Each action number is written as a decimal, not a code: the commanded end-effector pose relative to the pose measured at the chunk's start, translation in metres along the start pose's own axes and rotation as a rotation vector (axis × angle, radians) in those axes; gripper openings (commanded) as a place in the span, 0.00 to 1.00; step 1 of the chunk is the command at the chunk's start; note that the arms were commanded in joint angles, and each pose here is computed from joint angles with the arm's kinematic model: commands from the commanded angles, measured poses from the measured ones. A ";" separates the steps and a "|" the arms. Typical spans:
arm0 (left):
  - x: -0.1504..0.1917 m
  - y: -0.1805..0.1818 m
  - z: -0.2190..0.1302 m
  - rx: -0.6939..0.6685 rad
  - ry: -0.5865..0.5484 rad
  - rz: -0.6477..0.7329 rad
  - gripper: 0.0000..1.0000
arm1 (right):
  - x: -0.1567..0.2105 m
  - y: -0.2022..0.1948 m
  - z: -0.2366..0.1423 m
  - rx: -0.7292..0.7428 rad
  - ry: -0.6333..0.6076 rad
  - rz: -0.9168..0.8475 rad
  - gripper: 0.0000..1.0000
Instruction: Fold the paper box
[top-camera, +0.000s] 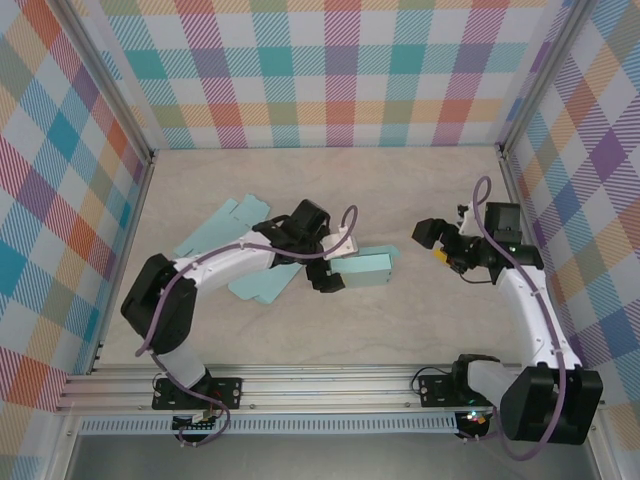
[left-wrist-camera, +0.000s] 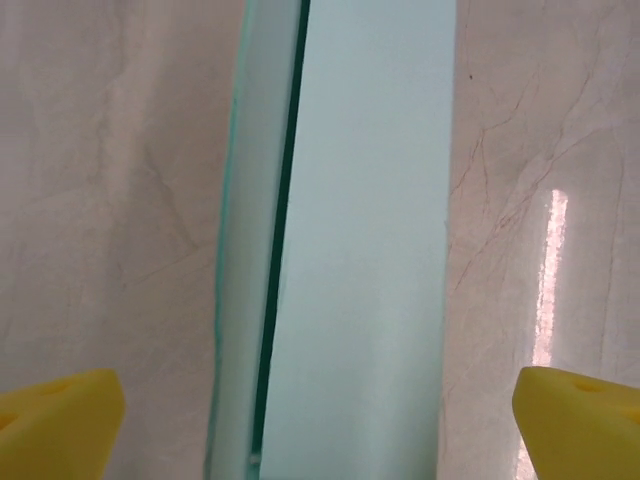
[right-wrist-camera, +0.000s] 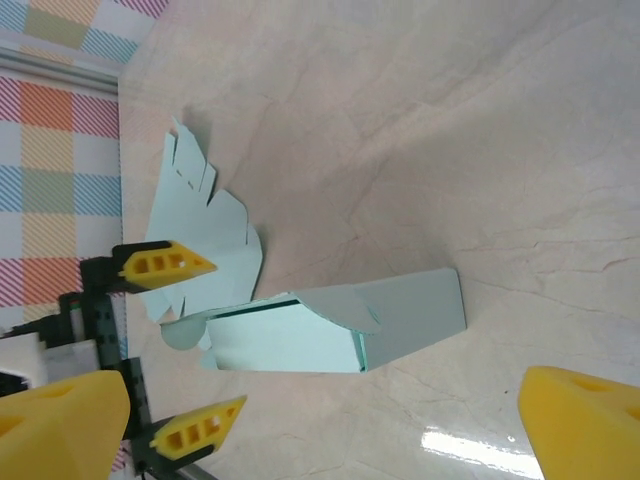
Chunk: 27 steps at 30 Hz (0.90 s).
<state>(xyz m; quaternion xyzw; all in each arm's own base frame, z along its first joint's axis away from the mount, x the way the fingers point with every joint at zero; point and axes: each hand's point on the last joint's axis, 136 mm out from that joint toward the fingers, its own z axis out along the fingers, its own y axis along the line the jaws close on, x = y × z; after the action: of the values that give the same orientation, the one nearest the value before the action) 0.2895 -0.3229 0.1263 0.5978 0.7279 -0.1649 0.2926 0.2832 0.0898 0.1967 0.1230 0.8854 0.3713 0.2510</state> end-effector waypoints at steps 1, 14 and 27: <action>-0.030 0.005 -0.042 -0.080 -0.148 -0.041 1.00 | -0.015 0.012 -0.016 0.009 -0.102 -0.089 1.00; -0.009 0.053 -0.173 -0.655 -0.463 -0.516 1.00 | -0.030 0.026 -0.069 0.072 -0.397 -0.203 1.00; 0.065 0.056 -0.195 -0.832 -0.578 -1.028 1.00 | -0.031 -0.004 -0.076 0.191 -0.493 -0.149 1.00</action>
<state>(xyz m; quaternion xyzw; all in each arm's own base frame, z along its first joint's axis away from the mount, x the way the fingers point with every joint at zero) 0.2903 -0.1565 0.2484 0.0289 0.8085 -0.1239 0.5746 0.2667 0.0336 0.2424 0.1840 0.8389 0.2433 0.4507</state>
